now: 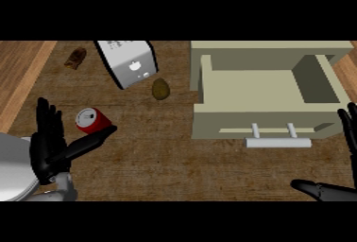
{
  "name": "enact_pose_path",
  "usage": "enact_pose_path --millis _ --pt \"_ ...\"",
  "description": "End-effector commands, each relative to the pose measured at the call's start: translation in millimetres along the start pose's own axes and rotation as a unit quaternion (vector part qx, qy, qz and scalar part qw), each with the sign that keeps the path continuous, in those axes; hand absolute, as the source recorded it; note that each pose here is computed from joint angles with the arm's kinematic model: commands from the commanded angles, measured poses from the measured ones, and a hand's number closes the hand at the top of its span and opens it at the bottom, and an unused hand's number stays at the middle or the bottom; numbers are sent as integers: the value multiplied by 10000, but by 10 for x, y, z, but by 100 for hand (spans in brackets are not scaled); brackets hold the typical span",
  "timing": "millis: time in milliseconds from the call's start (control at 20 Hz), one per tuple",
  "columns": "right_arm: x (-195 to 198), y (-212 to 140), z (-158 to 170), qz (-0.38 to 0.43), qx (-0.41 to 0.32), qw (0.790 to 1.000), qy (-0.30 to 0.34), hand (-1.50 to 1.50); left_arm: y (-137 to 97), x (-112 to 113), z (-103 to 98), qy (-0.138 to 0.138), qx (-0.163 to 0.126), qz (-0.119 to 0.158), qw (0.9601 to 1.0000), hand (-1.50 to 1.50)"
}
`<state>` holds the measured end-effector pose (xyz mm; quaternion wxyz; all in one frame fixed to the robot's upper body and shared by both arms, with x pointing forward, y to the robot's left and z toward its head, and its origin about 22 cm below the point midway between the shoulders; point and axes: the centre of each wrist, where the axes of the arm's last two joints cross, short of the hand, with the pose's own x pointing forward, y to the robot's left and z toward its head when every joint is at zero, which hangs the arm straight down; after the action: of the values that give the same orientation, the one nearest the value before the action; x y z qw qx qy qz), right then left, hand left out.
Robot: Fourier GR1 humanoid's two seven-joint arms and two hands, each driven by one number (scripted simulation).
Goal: Pick up the can, place it into the drawer and close the drawer
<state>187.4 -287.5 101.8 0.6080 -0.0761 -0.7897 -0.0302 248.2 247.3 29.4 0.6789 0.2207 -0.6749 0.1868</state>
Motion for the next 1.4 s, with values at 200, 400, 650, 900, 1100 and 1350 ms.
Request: enact_pose_path --millis 200,400,650,900,1100,1350 --pt "183 -199 161 -2 -7 9999 -108 -150 68 -503 -10 192 258 -119 9994 -150" --pt "255 -44 115 -3 -93 9999 -127 -150 63 -733 -59 267 348 -33 9990 -150" --pt "119 81 169 89 -5 10000 9 -150 251 -967 -100 312 511 -91 9982 -150" --pt "365 -246 279 100 -43 9999 12 -150 284 -1172 -381 468 610 -6 9970 -150" --pt "381 -112 246 47 -129 9999 -83 -150 -47 -1273 -280 481 507 16 9976 -150" --pt "268 -267 61 158 -20 9998 -102 -150 142 -1492 -268 633 574 0 9963 -150"
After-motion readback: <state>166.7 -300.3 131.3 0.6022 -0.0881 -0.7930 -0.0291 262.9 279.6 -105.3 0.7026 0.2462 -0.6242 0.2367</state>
